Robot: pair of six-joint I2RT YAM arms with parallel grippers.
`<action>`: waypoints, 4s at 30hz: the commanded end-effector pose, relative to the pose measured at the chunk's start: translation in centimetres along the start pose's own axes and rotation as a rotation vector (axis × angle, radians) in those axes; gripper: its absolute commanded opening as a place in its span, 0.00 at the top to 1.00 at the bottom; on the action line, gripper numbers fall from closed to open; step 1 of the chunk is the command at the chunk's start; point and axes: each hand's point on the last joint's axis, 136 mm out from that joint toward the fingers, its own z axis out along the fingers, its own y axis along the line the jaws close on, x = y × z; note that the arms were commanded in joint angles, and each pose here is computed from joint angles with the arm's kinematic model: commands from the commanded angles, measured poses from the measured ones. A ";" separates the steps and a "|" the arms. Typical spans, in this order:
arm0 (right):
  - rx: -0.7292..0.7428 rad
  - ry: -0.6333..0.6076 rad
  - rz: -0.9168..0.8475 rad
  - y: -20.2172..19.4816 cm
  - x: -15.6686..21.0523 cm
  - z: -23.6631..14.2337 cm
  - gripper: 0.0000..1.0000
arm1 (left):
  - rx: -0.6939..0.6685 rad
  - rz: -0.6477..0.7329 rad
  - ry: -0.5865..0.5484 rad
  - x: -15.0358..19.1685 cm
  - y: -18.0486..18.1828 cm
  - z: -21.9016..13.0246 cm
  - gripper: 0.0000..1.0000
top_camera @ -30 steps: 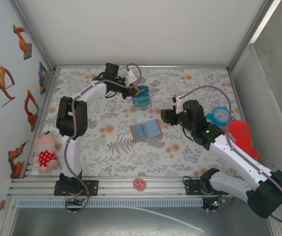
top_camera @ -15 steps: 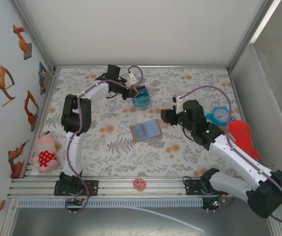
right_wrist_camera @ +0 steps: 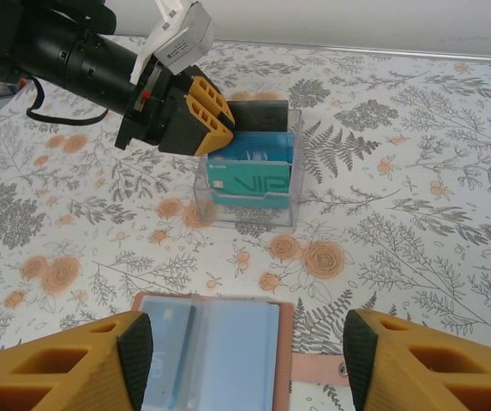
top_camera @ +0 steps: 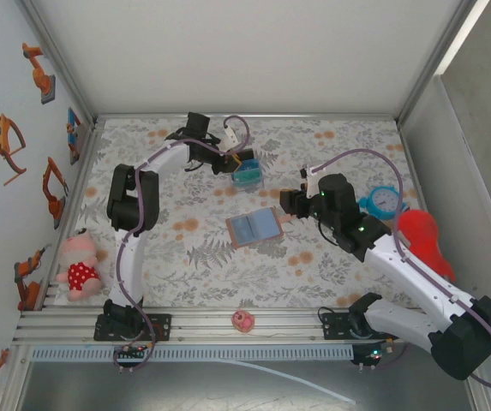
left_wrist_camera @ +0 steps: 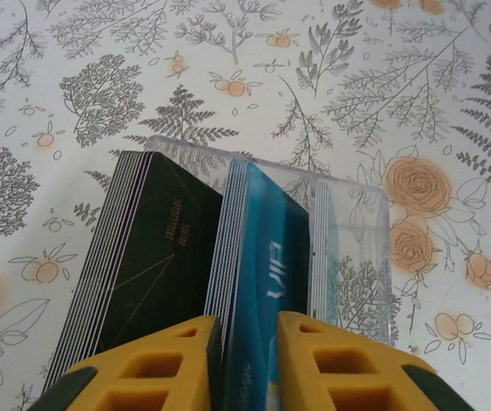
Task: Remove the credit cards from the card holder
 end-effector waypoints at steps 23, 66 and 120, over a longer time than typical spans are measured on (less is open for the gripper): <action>0.018 0.416 -0.107 3.8 9.3 7.0 0.56 | -0.298 -0.268 -0.371 -6.7 -5.9 -13.3 0.35; 0.008 0.807 -0.255 7.5 20.5 13.2 0.46 | -0.863 -0.715 -0.262 5.8 -8.3 -21.5 0.03; 0.362 0.545 0.150 -4.3 14.3 8.3 0.66 | -0.742 -0.579 -0.032 5.0 -10.0 -12.1 0.03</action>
